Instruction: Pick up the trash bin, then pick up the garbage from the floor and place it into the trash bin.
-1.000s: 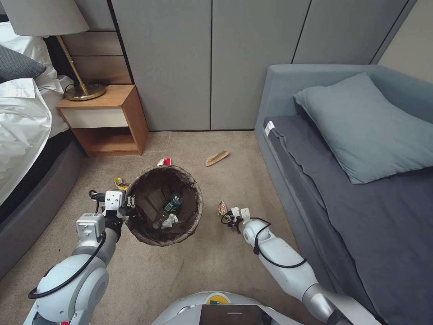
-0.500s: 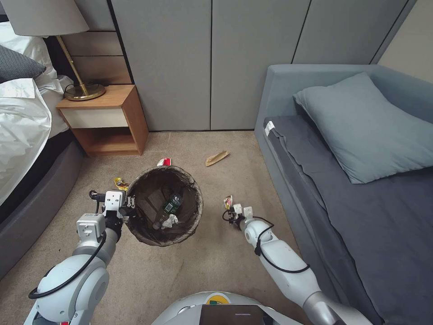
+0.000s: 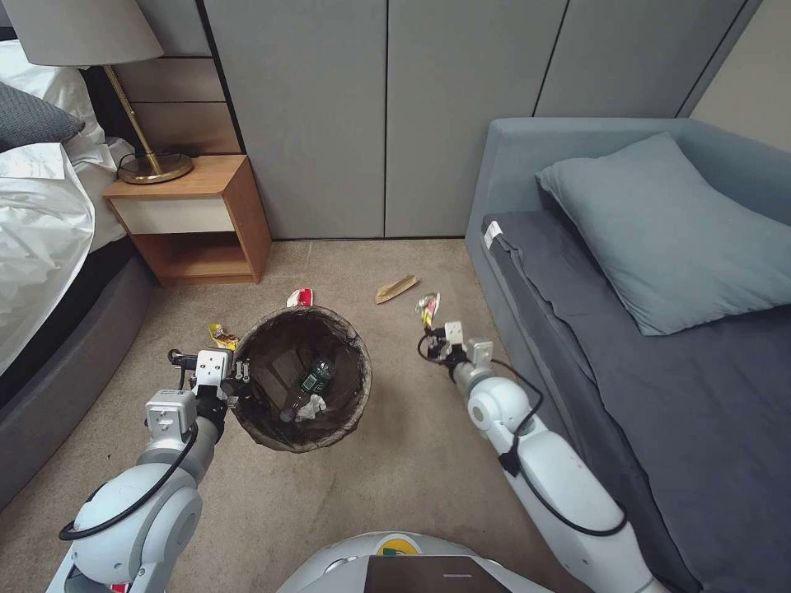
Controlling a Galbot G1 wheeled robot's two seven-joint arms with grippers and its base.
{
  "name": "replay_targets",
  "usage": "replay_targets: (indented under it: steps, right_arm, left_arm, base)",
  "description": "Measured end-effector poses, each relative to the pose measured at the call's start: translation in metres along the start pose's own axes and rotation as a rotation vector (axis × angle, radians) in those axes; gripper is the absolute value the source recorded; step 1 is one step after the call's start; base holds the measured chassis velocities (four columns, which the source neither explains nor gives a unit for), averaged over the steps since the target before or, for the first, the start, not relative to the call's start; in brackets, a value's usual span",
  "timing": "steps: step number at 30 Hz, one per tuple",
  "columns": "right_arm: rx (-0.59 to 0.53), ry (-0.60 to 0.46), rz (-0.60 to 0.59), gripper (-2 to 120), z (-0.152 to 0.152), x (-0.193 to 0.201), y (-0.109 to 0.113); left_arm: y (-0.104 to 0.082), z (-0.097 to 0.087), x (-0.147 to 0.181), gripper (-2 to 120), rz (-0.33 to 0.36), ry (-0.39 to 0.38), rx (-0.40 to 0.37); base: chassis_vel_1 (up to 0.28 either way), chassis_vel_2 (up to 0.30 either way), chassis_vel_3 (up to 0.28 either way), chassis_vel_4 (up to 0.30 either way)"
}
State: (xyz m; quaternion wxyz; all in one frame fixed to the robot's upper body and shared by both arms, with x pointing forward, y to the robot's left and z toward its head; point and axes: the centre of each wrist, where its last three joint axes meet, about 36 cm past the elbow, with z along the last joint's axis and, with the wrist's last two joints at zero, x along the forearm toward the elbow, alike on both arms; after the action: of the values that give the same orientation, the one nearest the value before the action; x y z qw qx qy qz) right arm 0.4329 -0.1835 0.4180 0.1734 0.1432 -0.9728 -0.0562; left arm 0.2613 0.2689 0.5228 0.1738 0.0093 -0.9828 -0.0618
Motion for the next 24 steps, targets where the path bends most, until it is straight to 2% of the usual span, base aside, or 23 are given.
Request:
replay_targets:
  steps: [2,6,9,10,12,14,17,24]
  right_arm:
    - [-0.004,-0.058,-0.029,0,-0.021,0.017,0.009]
    - [-0.004,-0.107,-0.077,0,-0.041,0.034,0.019]
    - [-0.021,-0.167,-0.219,0,-0.074,0.063,0.038]
    - [-0.021,-0.167,-0.219,0,-0.074,0.063,0.038]
    - [-0.03,-0.171,-0.303,0,-0.088,0.077,0.046]
    - [-0.03,-0.17,-0.324,0,-0.092,0.081,0.048]
    - [0.01,-0.144,-0.43,0,-0.103,0.096,0.054]
    - [0.086,-0.063,-0.551,0,-0.093,0.108,0.064]
  left_arm:
    - [0.001,0.002,-0.003,3,0.005,0.009,-0.006]
    - [0.002,0.003,-0.006,3,0.008,0.012,-0.017]
    - [0.001,0.005,-0.011,3,0.018,0.018,-0.023]
    - [0.001,0.005,-0.011,3,0.018,0.018,-0.023]
    - [0.0,0.006,-0.013,3,0.022,0.021,-0.022]
    - [0.0,0.006,-0.014,3,0.023,0.022,-0.022]
    - [0.0,0.008,-0.017,3,0.03,0.024,-0.021]
    - [-0.003,0.01,-0.022,3,0.047,0.02,-0.02]
  base:
    - [0.0,0.0,0.0,0.0]
    - [0.0,0.0,0.0,0.0]
    - [0.0,0.0,0.0,0.0]
    - [0.0,0.0,0.0,0.0]
    - [0.0,0.0,0.0,0.0]
    - [0.0,0.0,0.0,0.0]
    - [0.0,0.0,0.0,0.0]
    - [0.0,0.0,0.0,0.0]
